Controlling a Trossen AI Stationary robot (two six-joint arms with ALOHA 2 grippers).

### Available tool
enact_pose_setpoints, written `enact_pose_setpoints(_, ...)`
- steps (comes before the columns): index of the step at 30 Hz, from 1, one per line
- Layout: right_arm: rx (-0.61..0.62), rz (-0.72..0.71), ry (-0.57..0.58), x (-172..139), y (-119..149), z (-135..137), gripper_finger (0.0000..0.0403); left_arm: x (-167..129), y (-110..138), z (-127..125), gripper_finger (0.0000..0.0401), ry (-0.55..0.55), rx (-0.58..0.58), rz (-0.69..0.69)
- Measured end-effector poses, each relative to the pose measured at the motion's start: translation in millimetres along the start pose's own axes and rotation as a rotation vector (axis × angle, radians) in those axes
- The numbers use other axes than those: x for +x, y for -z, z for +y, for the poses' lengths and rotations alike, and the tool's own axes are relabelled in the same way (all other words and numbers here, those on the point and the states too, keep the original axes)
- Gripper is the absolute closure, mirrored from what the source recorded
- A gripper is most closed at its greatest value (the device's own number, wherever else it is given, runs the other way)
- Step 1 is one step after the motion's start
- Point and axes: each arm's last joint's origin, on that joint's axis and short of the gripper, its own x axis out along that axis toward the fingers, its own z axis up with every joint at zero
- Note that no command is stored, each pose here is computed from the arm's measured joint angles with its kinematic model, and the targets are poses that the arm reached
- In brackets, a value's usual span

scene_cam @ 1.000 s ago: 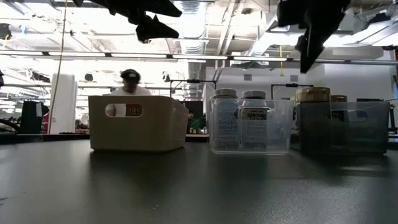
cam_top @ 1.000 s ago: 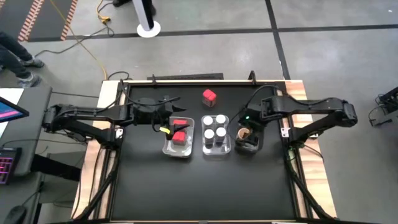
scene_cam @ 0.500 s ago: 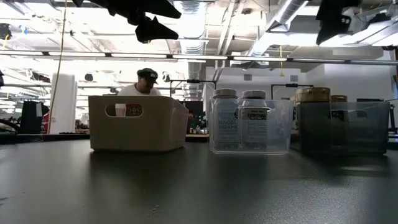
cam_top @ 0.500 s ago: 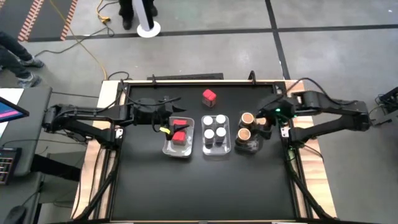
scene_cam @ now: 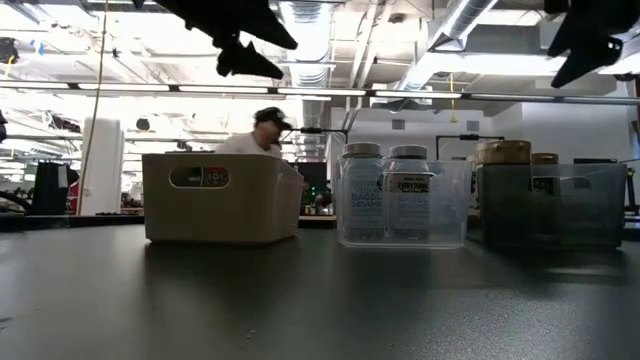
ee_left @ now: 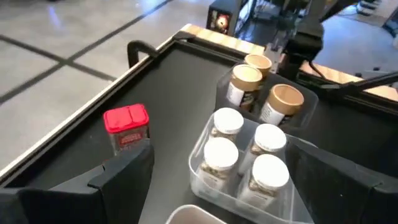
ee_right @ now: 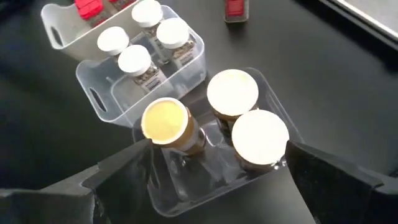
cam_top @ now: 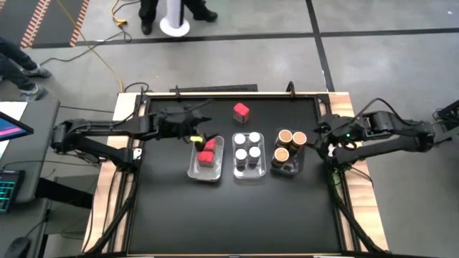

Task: Sort spices by type
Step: Put the red seasoning can into the white bin

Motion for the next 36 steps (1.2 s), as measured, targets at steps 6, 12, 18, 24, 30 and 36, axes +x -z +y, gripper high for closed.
enact_pose_setpoints(6, 0.042, -0.030, -0.021, -2.1, 2.8, -3.0, 0.0010, 33.7, -29.1, 10.7, 0.0059, 0.064, 0.125, 0.038)
enact_pose_setpoints(12, -0.002, -0.107, -0.042, -2.7, -3.7, 0.6, 0.0010, 85.5, -55.7, 27.6, 0.0060, 0.060, 0.297, 0.107)
enact_pose_setpoints(18, -0.019, -0.131, -0.056, -3.0, -5.9, 2.1, 0.0010, 143.4, -68.8, 56.3, 0.0060, 0.109, 0.458, 0.294)
enact_pose_setpoints(24, -0.018, -0.132, -0.056, -3.0, -6.1, 2.1, 0.0010, 196.6, -53.7, 92.7, 0.0060, 0.237, 0.585, 0.504)
enact_pose_setpoints(30, 0.005, -0.156, -0.071, -3.5, -8.4, 3.6, 0.0010, 236.9, -24.8, 127.5, 0.0060, 0.275, 0.608, 0.673)
enact_pose_setpoints(36, 0.041, -0.153, -0.072, -3.4, -8.3, 3.5, 0.0010, 252.5, -27.8, 136.1, 0.0060, 0.288, 0.695, 0.640)
